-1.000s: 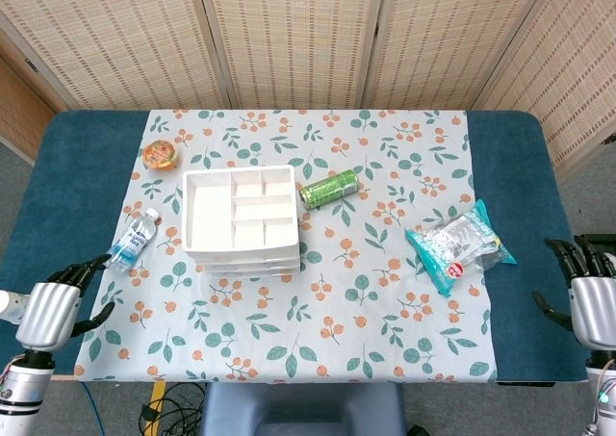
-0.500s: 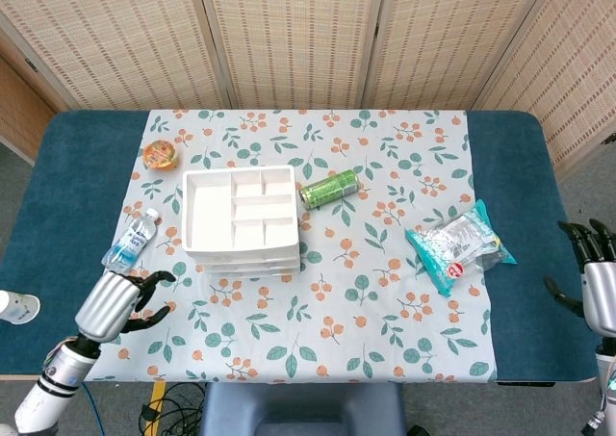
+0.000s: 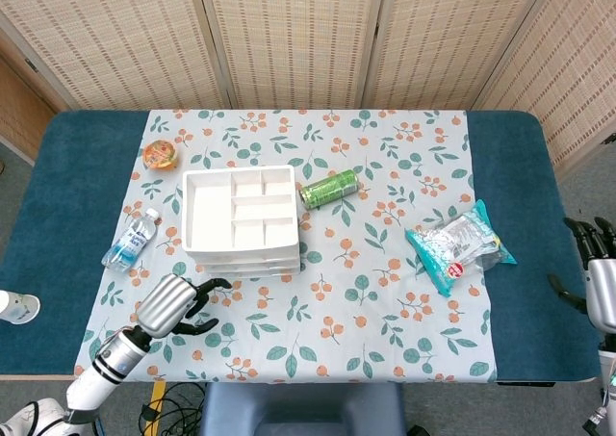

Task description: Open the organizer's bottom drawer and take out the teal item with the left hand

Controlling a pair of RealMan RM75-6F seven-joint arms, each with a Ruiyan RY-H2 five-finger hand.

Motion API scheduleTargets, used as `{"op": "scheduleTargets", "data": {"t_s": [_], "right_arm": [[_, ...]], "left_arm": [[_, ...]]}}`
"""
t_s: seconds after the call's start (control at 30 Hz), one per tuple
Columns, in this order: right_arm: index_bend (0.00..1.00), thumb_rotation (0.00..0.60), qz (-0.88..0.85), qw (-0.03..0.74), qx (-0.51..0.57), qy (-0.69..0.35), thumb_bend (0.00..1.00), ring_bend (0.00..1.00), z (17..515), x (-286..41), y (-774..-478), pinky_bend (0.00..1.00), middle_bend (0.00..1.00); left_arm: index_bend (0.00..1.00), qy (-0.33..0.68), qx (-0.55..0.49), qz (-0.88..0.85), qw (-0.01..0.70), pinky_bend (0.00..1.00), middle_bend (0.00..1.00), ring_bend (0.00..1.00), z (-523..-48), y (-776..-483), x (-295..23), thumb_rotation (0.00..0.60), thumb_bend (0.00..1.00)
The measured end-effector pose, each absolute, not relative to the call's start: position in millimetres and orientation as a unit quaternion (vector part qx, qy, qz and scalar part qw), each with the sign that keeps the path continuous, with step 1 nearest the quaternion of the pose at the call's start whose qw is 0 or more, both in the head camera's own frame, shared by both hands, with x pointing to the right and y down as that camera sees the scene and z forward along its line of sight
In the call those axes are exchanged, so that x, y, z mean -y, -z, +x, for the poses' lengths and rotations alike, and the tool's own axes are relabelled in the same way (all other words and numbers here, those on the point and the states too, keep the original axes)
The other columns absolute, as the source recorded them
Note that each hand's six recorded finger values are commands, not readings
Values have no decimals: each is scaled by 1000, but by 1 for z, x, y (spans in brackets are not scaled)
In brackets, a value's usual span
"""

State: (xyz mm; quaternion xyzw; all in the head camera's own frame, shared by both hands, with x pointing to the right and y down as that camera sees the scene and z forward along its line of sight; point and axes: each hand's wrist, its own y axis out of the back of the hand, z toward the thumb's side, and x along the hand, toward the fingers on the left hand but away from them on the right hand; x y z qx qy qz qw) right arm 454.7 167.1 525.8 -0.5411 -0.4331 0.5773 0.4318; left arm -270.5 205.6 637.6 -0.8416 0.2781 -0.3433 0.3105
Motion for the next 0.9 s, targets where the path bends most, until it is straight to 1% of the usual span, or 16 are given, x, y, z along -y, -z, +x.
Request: {"op": "scheduleTargets", "data": {"t_s": [0.03, 0.2, 0.33, 0.7, 0.9], "right_arm": [[118, 600, -540, 432, 433, -578, 249, 144, 455, -167, -526, 180, 212], [118, 600, -536, 433, 436, -579, 250, 143, 458, -166, -524, 180, 212], [118, 600, -534, 432, 438, -580, 250, 143, 460, -166, -524, 180, 212], [118, 600, -539, 424, 437, -582, 251, 143, 461, -167, -529, 180, 212], [118, 600, -538, 422, 438, -584, 253, 143, 462, -168, -529, 180, 212]], "left_arm": [[182, 343, -278, -846, 299, 1000, 886, 892, -266, -640, -206, 600, 248], [86, 338, -279, -861, 259, 1000, 889, 897, -249, -647, -208, 600, 248], [35, 341, -276, -868, 234, 1000, 896, 908, -240, -653, -214, 600, 248], [23, 353, -265, -884, 155, 1000, 910, 921, -220, -673, -229, 600, 248], [16, 368, -270, -885, 94, 1000, 917, 930, -218, -685, -233, 600, 256]]}}
